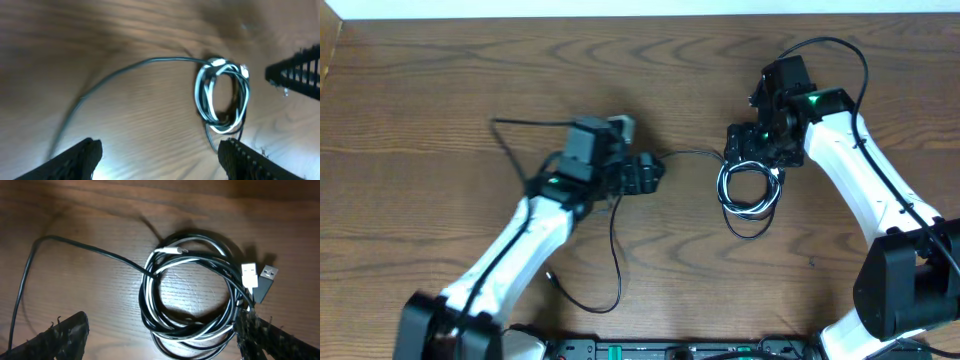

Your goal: Untangle cables

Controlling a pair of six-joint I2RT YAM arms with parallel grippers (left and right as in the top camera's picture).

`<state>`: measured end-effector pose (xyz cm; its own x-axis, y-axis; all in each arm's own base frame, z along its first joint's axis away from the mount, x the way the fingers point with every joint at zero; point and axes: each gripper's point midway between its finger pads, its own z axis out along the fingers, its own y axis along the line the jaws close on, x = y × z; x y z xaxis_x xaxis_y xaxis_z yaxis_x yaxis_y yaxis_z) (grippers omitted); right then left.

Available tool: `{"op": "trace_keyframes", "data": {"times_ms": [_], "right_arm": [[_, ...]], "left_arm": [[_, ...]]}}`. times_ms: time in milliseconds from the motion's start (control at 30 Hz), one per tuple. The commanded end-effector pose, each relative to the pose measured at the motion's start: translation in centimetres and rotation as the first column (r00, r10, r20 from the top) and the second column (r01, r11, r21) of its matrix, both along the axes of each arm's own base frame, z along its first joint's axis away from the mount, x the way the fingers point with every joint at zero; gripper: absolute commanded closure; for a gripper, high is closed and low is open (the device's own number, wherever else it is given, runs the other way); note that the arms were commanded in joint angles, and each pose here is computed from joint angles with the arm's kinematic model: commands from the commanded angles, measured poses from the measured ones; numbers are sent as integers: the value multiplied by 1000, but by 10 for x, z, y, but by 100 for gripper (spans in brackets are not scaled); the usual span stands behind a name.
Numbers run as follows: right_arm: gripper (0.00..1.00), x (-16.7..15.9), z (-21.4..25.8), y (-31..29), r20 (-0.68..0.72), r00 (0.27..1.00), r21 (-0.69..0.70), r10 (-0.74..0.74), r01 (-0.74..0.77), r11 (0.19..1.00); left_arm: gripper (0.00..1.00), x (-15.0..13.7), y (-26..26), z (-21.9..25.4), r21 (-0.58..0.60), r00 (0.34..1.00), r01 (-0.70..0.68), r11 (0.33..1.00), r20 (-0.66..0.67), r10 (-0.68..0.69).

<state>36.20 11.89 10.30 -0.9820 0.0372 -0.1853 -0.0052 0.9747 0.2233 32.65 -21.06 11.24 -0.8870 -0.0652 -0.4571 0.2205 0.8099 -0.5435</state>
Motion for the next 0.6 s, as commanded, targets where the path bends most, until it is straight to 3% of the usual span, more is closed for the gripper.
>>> {"op": "trace_keyframes", "data": {"times_ms": [0, 300, 567], "right_arm": [[12, 4, 1, -3, 13, 1000, -6, 4, -4, 1000], [12, 11, -5, -18, 10, 999, -7, -38, 38, 999], [12, 17, -5, -42, 10, 995, -7, -100, 100, 995]], "left_arm": [[21, 1, -35, 3, -44, 994, 100, 994, 39, -98], [21, -4, -82, -14, -91, 985, 167, 982, 55, -163], [26, -9, -92, -42, -32, 985, 172, 985, 31, -171]]}}
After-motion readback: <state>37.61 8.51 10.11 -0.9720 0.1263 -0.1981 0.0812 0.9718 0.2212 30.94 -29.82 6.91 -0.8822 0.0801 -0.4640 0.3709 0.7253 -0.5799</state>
